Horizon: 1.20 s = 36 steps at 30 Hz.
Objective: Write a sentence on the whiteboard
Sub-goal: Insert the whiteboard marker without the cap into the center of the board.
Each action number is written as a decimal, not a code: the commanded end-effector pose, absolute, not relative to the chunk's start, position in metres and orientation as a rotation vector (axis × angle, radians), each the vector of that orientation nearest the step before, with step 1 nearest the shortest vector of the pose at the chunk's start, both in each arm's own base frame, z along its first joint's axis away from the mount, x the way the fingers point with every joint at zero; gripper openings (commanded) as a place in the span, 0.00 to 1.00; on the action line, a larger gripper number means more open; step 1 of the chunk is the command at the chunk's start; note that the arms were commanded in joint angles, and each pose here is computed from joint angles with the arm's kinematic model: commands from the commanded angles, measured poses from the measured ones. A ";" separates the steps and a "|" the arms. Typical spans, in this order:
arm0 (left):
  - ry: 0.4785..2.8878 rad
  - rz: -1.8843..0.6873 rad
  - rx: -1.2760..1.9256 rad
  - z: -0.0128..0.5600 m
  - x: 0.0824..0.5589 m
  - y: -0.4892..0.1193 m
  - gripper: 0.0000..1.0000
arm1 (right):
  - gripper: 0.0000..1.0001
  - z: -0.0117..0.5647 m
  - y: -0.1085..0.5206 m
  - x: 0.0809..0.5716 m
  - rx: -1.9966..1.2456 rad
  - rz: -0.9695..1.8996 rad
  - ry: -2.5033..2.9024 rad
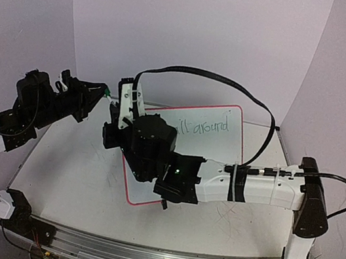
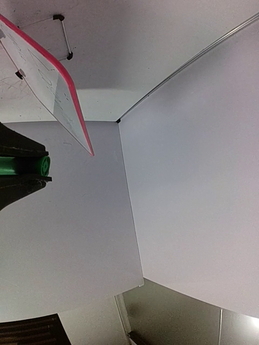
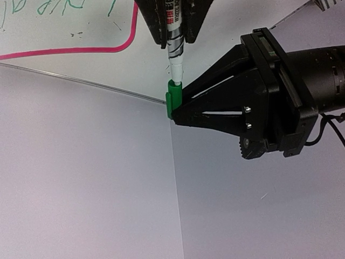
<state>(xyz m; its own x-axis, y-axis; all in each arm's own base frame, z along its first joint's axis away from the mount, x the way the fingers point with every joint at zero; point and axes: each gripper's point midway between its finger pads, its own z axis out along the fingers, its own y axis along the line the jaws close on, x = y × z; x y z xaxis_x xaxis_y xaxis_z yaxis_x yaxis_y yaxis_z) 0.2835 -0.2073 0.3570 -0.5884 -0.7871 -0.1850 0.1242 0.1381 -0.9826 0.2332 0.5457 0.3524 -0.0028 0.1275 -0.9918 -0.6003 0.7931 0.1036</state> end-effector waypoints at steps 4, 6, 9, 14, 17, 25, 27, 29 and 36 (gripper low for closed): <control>1.610 -1.606 -0.597 0.377 0.278 -0.208 0.00 | 0.00 0.364 0.551 0.241 -0.337 0.570 1.438; 1.610 -1.608 -0.596 0.377 0.278 -0.208 0.00 | 0.00 0.363 0.551 0.243 -0.323 0.558 1.436; 1.605 -1.611 -0.594 0.378 0.277 -0.207 0.00 | 0.00 0.363 0.550 0.249 -0.295 0.538 1.425; 1.605 -1.615 -0.592 0.376 0.277 -0.208 0.00 | 0.00 0.364 0.552 0.258 -0.241 0.504 1.395; 1.603 -1.617 -0.590 0.377 0.277 -0.208 0.00 | 0.00 0.363 0.556 0.262 -0.214 0.483 1.378; 1.612 -1.616 -0.585 0.373 0.277 -0.210 0.00 | 0.00 0.376 0.565 0.263 -0.200 0.511 1.312; 1.614 -1.611 -0.578 0.373 0.278 -0.210 0.00 | 0.00 0.382 0.568 0.260 -0.222 0.548 1.294; 1.615 -1.607 -0.565 0.374 0.278 -0.211 0.00 | 0.00 0.388 0.572 0.254 -0.257 0.620 1.274; 1.632 -1.599 -0.530 0.371 0.277 -0.215 0.00 | 0.00 0.397 0.564 0.260 -0.266 0.788 1.265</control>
